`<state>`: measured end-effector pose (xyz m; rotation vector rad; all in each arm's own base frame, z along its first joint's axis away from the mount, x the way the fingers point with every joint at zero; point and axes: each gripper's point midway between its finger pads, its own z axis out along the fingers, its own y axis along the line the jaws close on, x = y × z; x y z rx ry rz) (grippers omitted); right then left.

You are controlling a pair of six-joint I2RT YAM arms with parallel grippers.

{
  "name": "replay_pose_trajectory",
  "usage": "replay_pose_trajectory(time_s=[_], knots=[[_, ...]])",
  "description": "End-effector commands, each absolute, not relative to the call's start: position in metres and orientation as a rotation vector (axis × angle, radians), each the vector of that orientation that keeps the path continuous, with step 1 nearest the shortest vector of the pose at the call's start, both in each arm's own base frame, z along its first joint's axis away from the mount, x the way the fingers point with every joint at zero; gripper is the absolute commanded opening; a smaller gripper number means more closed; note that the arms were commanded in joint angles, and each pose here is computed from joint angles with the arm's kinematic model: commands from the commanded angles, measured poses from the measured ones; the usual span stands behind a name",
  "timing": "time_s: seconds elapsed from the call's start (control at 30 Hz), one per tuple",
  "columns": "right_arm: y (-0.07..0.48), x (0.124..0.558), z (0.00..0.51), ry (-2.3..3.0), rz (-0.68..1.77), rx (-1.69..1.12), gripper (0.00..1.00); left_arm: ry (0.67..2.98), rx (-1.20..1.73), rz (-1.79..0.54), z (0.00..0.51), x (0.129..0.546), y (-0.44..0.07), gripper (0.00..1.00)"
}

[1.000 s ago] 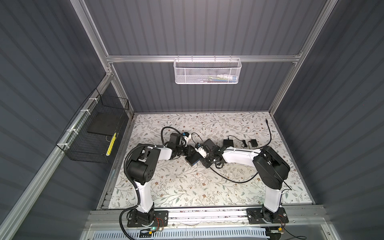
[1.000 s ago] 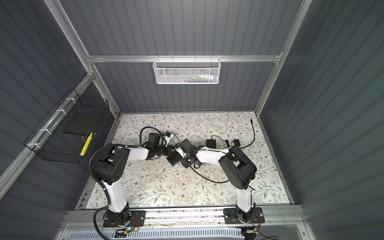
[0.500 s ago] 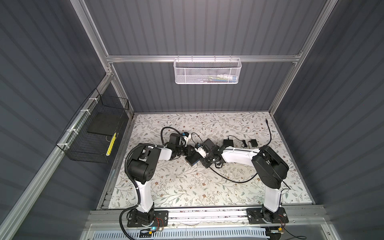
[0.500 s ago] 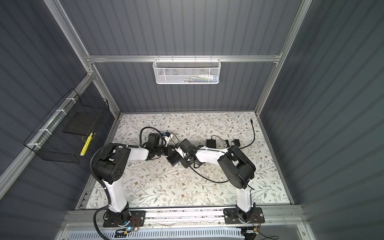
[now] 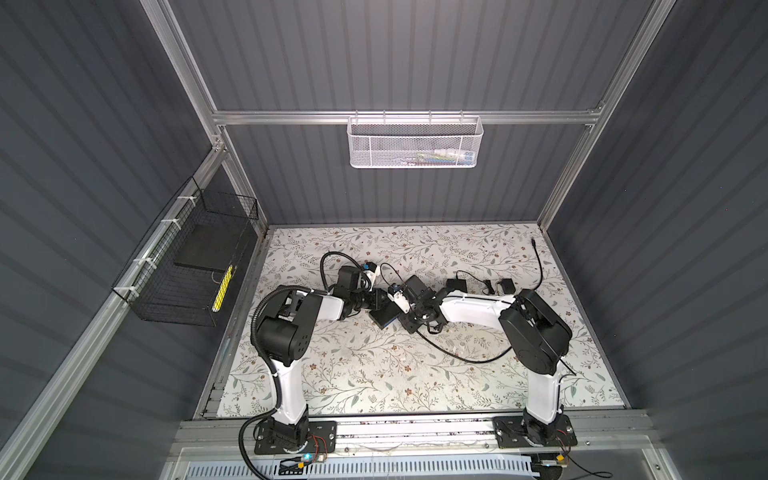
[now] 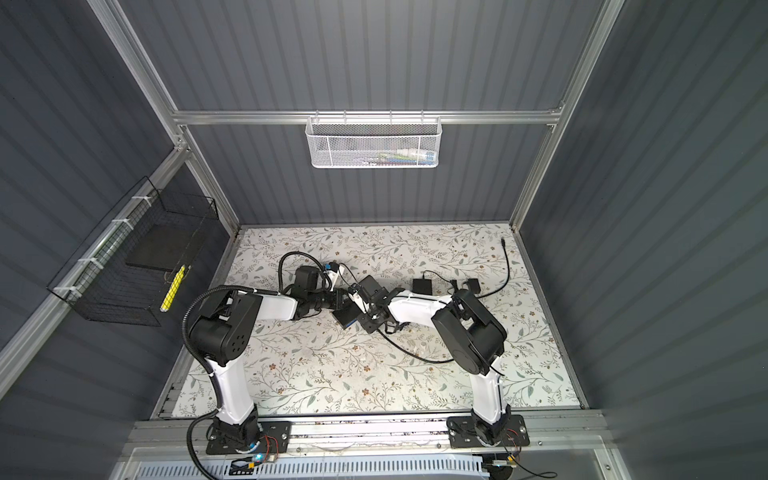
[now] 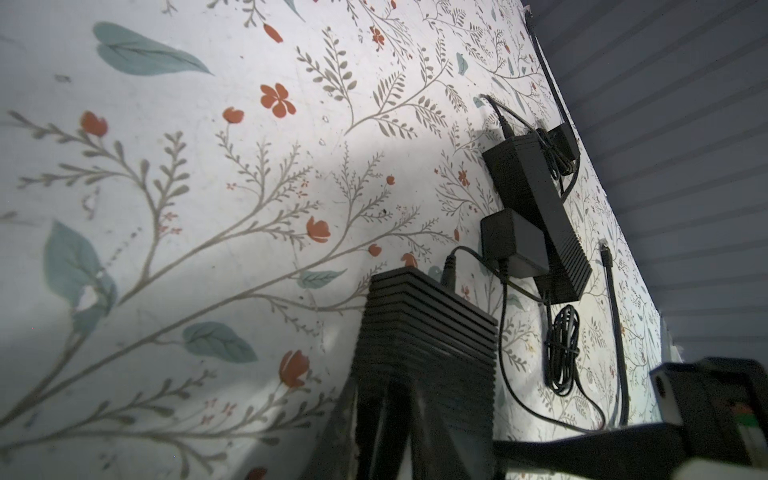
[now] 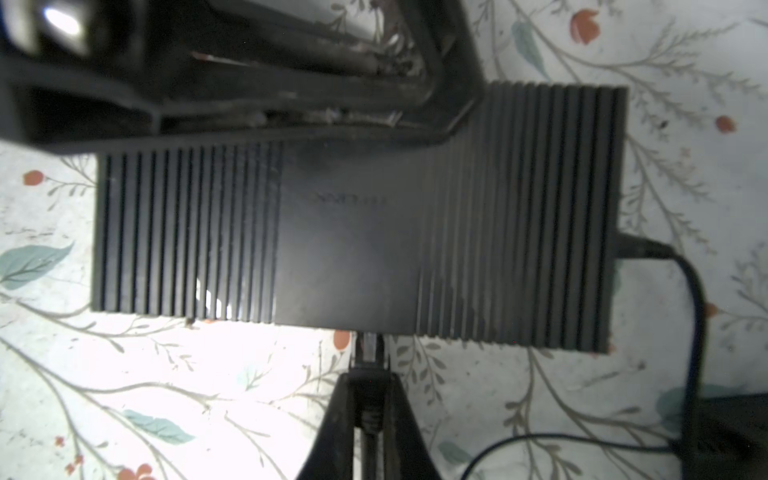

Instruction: Insert the plug into the switch port

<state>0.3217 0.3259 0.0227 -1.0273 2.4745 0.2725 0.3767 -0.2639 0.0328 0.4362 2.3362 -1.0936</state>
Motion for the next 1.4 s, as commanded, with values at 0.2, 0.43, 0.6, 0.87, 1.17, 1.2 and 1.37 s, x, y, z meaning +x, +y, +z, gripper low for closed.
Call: replay_pose_trajectory(time_s=[0.2,0.43,0.6,0.87,1.17,1.2,1.37], knots=[[0.387,0.410,0.118,2.058,0.365,-0.809,0.00,2.918,0.375,-1.287,-0.060,0.235,-0.258,0.20],[0.389,0.415,0.106,2.072,0.368,-0.788,0.00,2.925,0.378,-1.292,-0.063,0.233,-0.260,0.20],[0.387,0.415,0.085,2.106,0.368,-0.759,0.00,2.927,0.384,-1.289,-0.062,0.234,-0.260,0.20],[0.386,0.418,0.109,2.073,0.345,-0.761,0.00,2.928,0.384,-1.295,-0.063,0.234,-0.261,0.20],[0.396,0.423,0.134,2.037,0.377,-0.759,0.00,2.920,0.387,-1.317,-0.064,0.231,-0.265,0.19],[0.396,0.425,0.131,2.046,0.373,-0.760,0.00,2.920,0.387,-1.318,-0.064,0.231,-0.265,0.18],[0.401,0.424,0.133,2.056,0.406,-0.751,0.00,2.920,0.388,-1.317,-0.063,0.230,-0.266,0.18]])
